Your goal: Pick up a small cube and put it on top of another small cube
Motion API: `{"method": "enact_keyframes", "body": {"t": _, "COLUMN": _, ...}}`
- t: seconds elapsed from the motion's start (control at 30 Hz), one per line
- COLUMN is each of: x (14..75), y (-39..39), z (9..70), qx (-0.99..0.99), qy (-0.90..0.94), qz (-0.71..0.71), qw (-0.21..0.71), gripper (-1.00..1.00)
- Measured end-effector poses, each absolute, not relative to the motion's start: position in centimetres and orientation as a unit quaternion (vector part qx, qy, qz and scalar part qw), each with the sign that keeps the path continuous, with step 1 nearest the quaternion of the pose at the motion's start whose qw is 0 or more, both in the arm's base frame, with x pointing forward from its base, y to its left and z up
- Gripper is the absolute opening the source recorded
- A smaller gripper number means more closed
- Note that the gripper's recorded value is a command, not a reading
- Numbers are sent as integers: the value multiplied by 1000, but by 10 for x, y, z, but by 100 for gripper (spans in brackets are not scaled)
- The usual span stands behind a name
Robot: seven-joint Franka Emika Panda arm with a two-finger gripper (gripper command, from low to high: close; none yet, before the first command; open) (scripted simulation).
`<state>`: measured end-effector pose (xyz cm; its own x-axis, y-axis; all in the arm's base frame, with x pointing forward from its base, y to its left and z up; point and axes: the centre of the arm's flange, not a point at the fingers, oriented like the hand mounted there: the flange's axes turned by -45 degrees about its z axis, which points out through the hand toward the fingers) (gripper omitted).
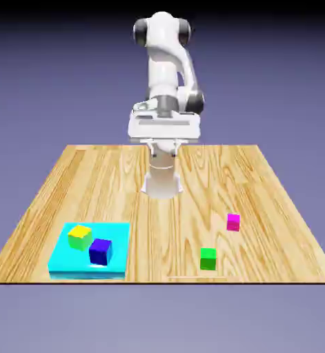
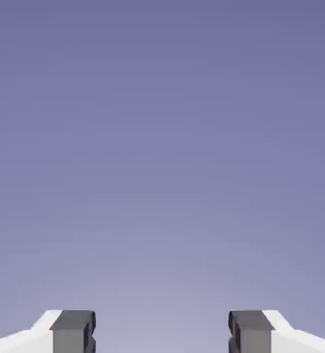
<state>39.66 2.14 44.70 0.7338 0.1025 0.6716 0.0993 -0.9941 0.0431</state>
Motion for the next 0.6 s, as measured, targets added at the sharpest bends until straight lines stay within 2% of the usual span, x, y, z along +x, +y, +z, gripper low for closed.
{"method": "enact_keyframes", "body": {"t": 0.3, "x": 412, "y": 154, "z": 355, "qx": 951, "qy": 271, "qz": 151, "qw": 6, "gripper": 0}}
{"method": "enact_keyframes", "body": {"t": 0.6, "x": 360, "y": 277, "z": 254, "qx": 875, "qy": 476, "qz": -55, "qw": 71, "gripper": 0}}
